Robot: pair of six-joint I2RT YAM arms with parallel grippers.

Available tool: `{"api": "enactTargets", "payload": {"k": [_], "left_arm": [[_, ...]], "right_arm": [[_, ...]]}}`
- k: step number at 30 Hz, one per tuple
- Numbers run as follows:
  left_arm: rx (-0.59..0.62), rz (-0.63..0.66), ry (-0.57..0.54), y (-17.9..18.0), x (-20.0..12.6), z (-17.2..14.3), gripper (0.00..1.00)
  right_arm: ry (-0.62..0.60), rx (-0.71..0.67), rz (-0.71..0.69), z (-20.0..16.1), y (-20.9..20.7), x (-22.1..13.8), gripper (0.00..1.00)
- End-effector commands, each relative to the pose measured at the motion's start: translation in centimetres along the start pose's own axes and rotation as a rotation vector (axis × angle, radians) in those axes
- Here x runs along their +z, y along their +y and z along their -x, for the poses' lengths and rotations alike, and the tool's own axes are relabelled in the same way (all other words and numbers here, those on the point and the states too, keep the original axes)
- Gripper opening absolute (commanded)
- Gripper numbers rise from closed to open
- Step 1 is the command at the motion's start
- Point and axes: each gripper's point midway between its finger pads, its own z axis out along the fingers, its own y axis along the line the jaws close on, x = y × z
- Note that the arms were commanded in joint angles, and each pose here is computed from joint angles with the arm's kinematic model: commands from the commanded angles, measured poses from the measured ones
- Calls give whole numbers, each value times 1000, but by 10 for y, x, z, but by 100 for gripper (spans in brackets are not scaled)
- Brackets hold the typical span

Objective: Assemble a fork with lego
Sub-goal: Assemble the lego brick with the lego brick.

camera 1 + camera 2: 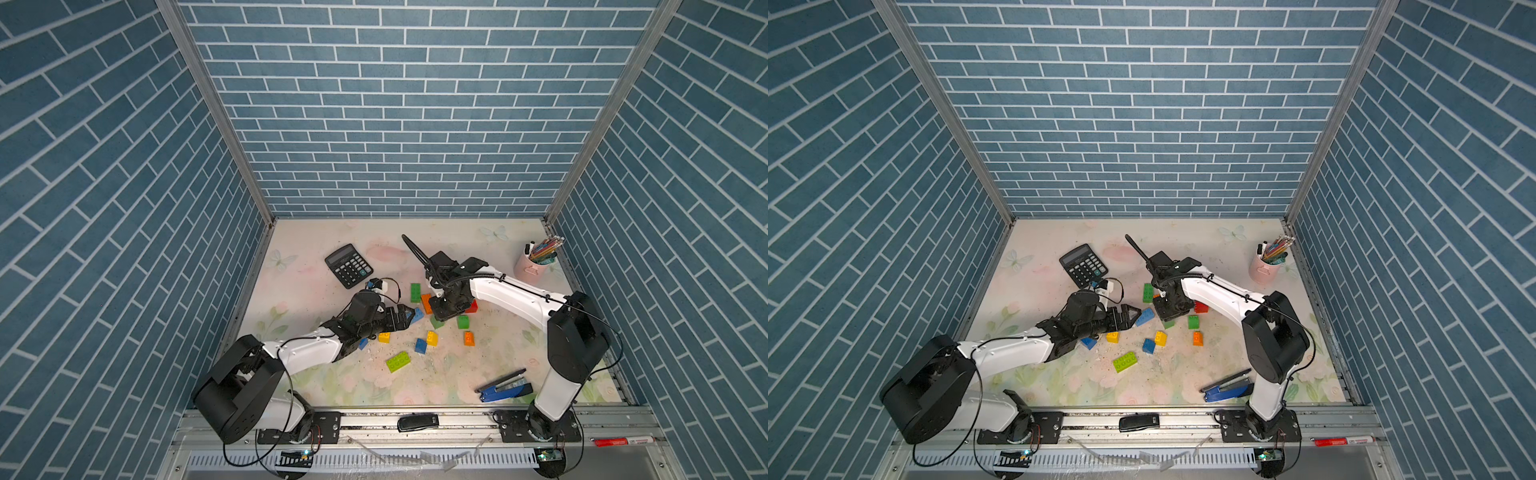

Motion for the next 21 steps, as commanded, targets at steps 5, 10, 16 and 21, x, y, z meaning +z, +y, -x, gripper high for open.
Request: {"api": "enactTargets", "payload": {"k": [5, 10, 16, 21], "left_arm": [[19, 14, -15, 3, -5, 3, 98], [11, 20, -26, 6, -9, 2, 98], [11, 25, -34, 8, -12, 3, 98], [11, 32, -35, 10, -14, 3, 98]], "right_arm": [[162, -57, -52, -17, -9, 21, 21], [201, -89, -43, -14, -5, 21, 20], [244, -96, -21, -15, 0, 31, 19], [239, -76, -43, -11, -3, 39, 17]]}}
